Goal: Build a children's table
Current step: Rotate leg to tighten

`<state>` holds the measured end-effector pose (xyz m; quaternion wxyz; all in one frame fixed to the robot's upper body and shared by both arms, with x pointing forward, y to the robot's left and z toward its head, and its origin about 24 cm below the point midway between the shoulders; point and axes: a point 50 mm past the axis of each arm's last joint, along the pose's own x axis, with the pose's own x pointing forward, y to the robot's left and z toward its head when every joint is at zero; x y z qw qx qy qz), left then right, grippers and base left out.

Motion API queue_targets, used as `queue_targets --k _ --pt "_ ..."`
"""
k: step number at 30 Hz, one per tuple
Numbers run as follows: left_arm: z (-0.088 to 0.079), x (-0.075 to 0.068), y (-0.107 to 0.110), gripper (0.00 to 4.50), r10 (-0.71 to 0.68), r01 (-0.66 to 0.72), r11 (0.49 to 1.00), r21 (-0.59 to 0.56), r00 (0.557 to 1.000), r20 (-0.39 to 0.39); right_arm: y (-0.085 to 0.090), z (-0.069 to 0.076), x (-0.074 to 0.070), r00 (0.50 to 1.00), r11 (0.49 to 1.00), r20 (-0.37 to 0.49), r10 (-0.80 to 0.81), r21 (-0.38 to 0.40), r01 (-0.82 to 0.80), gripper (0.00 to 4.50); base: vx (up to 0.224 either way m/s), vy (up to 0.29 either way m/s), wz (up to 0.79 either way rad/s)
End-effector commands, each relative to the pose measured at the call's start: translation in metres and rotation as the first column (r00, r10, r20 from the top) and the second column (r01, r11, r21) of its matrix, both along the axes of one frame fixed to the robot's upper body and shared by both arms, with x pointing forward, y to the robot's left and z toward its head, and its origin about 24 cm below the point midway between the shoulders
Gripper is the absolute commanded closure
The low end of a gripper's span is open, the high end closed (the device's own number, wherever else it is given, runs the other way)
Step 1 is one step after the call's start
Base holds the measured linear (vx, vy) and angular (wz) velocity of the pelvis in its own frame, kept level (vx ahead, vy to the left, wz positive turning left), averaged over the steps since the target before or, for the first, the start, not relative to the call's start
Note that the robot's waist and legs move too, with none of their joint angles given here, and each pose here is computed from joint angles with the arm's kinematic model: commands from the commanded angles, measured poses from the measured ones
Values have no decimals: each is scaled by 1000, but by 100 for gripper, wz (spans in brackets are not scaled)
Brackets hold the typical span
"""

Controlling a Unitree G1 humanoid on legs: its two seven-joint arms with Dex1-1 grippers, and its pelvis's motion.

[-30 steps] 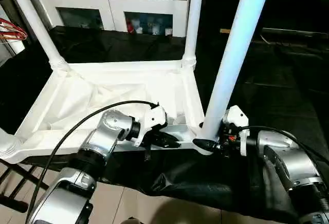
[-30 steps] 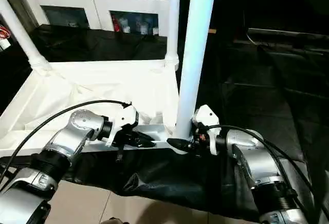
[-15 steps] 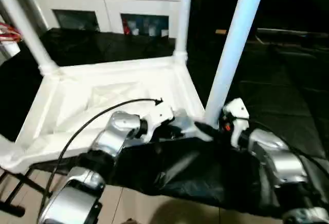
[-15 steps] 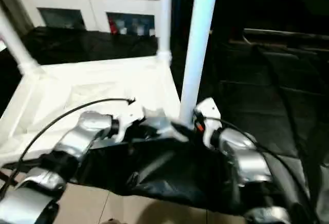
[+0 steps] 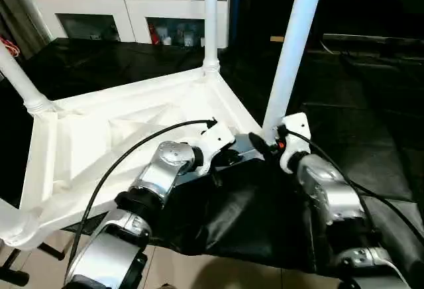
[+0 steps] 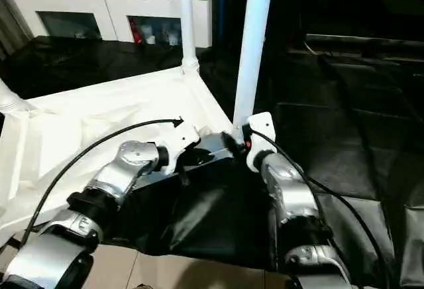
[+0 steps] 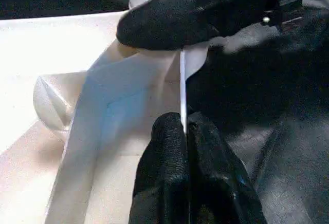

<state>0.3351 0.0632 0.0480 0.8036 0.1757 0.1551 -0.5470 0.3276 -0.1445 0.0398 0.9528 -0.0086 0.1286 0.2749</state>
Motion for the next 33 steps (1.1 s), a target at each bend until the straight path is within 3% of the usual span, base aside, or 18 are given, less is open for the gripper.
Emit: queue_targets --k 1,7,11,14,20,27,33 --pt "18 -8 -24 450 -147 154 983 -98 986 73 36 -2 -12 969 969 -10 246 23 -246 59 0 0 0" --pt "18 -9 -11 450 -194 200 975 -95 979 66 19 4 -25 921 921 17 390 -1 -390 59 0 0 0" --pt "18 -9 0 450 -234 238 968 -83 971 46 4 10 -40 850 850 -14 527 -6 -527 59 0 0 0" --pt "18 -9 4 450 -252 254 964 -77 967 36 -1 11 -45 825 826 -37 563 -14 -564 59 0 0 0" --pt "19 -13 14 450 -310 309 948 -72 951 -2 -7 14 -55 757 760 -78 649 18 -649 114 0 0 0" --pt "18 -15 16 450 -334 332 940 -71 942 -17 -6 14 -60 724 730 -106 682 29 -683 172 0 0 0" --pt "19 -12 10 450 -289 290 954 -80 957 15 -4 9 -60 748 754 -109 654 10 -657 183 0 0 0"
